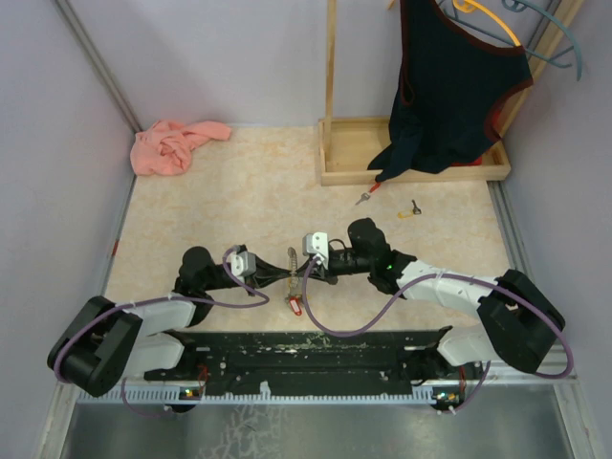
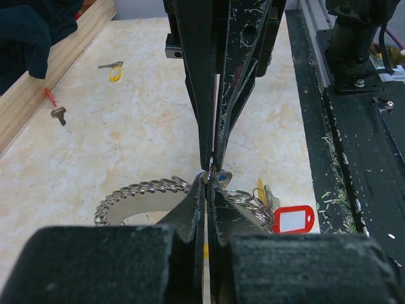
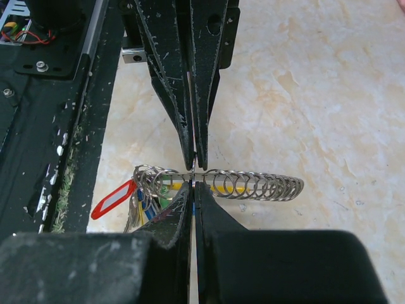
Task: Put the keys on the keyring
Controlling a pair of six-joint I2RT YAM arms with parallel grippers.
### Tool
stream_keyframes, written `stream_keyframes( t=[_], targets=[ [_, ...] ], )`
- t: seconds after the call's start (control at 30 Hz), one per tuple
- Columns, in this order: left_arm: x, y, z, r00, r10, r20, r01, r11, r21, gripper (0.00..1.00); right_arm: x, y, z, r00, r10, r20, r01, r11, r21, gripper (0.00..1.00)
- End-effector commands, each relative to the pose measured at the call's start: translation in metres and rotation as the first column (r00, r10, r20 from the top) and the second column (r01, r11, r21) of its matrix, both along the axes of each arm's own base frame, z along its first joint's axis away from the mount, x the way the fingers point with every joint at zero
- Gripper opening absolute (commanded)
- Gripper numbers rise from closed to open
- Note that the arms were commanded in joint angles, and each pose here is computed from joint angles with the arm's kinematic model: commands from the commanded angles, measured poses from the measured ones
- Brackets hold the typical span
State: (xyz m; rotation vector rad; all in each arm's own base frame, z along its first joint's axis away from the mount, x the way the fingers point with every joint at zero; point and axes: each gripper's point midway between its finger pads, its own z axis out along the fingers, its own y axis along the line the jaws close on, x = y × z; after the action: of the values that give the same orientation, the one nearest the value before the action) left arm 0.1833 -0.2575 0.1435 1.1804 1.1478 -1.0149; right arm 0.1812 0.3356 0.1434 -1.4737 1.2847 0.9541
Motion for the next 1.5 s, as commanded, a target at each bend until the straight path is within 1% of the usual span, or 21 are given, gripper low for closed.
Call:
stream_keyframes(
  t=[0.0,0.4,1.1,1.3,1.47],
  targets=[
    [0.003,-0.002,0.021,0.997,-0.007,0.073,0.010,0.999,-0.043,0.01,-0.002,0.014,0.025,0.999,0.046,0.011,-0.047,0.997,0.056,0.00],
    [0.009,0.001,0.019,0.997,0.040,0.065,-0.038,0.998,-0.043,0.01,-0.001,0.005,0.025,0.998,0.018,0.058,-0.021,0.998,0.052,0.00],
    [0.018,0.001,0.016,0.996,0.083,0.035,-0.082,0.996,-0.037,0.01,-0.005,-0.003,0.015,0.992,0.049,0.114,-0.051,0.999,0.012,0.00],
    [0.015,0.003,0.017,0.995,0.084,0.047,-0.082,0.996,-0.041,0.01,0.000,-0.005,0.019,0.997,-0.008,0.081,0.005,0.999,0.033,0.00],
    [0.016,0.004,0.018,0.994,0.090,0.057,-0.088,0.995,-0.040,0.01,-0.002,-0.007,0.023,0.999,-0.031,0.015,0.031,0.998,0.047,0.00]
  ],
)
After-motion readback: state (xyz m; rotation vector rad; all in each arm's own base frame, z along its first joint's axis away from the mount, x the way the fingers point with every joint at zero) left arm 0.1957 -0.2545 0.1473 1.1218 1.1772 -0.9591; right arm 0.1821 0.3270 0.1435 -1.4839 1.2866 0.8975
